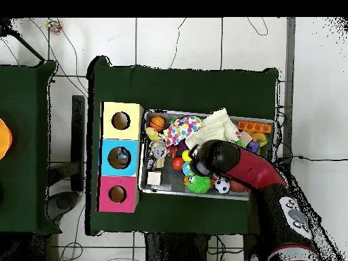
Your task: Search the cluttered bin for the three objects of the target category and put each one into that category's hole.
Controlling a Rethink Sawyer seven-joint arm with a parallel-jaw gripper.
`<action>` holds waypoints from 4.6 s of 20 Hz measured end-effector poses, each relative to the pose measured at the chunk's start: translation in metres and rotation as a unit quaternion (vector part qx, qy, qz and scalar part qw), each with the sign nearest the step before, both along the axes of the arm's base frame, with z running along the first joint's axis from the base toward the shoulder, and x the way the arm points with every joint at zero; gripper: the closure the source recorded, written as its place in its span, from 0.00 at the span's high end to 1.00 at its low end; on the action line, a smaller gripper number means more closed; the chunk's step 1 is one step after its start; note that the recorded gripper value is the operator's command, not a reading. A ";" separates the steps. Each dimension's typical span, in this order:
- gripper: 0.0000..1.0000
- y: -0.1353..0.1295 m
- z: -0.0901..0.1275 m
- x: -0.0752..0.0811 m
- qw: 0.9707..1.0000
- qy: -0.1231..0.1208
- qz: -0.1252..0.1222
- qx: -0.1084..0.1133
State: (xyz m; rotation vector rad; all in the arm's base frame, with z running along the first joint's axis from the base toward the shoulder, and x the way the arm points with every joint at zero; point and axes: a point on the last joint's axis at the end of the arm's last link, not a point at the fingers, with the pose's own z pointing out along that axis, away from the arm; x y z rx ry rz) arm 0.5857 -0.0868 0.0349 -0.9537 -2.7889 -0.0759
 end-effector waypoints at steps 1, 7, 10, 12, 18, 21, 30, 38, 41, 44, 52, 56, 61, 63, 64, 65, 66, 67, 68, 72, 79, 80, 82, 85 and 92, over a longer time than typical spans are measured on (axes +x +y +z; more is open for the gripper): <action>0.00 0.004 -0.001 -0.003 1.000 0.003 0.002 0.001; 0.00 0.023 -0.004 -0.013 1.000 0.015 0.015 0.007; 0.00 0.019 -0.002 -0.004 1.000 0.007 0.015 0.003; 0.00 0.017 -0.001 0.001 1.000 0.001 0.014 0.001; 0.00 0.003 0.012 0.033 0.999 -0.032 0.014 -0.014; 0.00 -0.004 0.022 0.051 0.998 -0.052 0.015 -0.023; 0.00 -0.029 0.056 0.106 0.992 -0.113 0.015 -0.052; 0.00 -0.072 0.048 0.130 0.987 -0.135 0.022 -0.083; 0.00 -0.093 0.038 0.133 0.986 -0.136 0.019 -0.092; 0.00 -0.116 0.025 0.132 0.986 -0.134 0.015 -0.101; 0.00 -0.156 -0.001 0.123 0.986 -0.124 0.008 -0.113; 0.00 -0.166 -0.013 0.116 0.987 -0.117 0.006 -0.114; 0.00 -0.171 -0.022 0.118 0.987 -0.117 0.004 -0.114; 0.00 -0.174 -0.027 0.122 0.986 -0.119 0.003 -0.116; 0.00 -0.174 -0.027 0.123 0.986 -0.118 0.003 -0.115; 0.00 -0.175 -0.027 0.124 0.986 -0.118 0.003 -0.115; 0.00 -0.175 -0.027 0.124 0.987 -0.116 0.003 -0.115; 0.00 -0.175 -0.027 0.124 0.987 -0.113 0.003 -0.114; 0.00 -0.176 -0.027 0.125 0.988 -0.110 0.003 -0.113; 0.00 -0.178 -0.027 0.131 0.990 -0.092 0.002 -0.106; 0.00 -0.182 -0.026 0.140 0.994 -0.059 -0.001 -0.092; 0.00 -0.183 -0.026 0.141 0.994 -0.055 -0.002 -0.090; 0.00 -0.183 -0.026 0.142 0.995 -0.049 -0.002 -0.087; 0.00 -0.184 -0.026 0.142 0.995 -0.044 -0.003 -0.084; 0.00 -0.185 -0.026 0.142 0.996 -0.043 -0.005 -0.080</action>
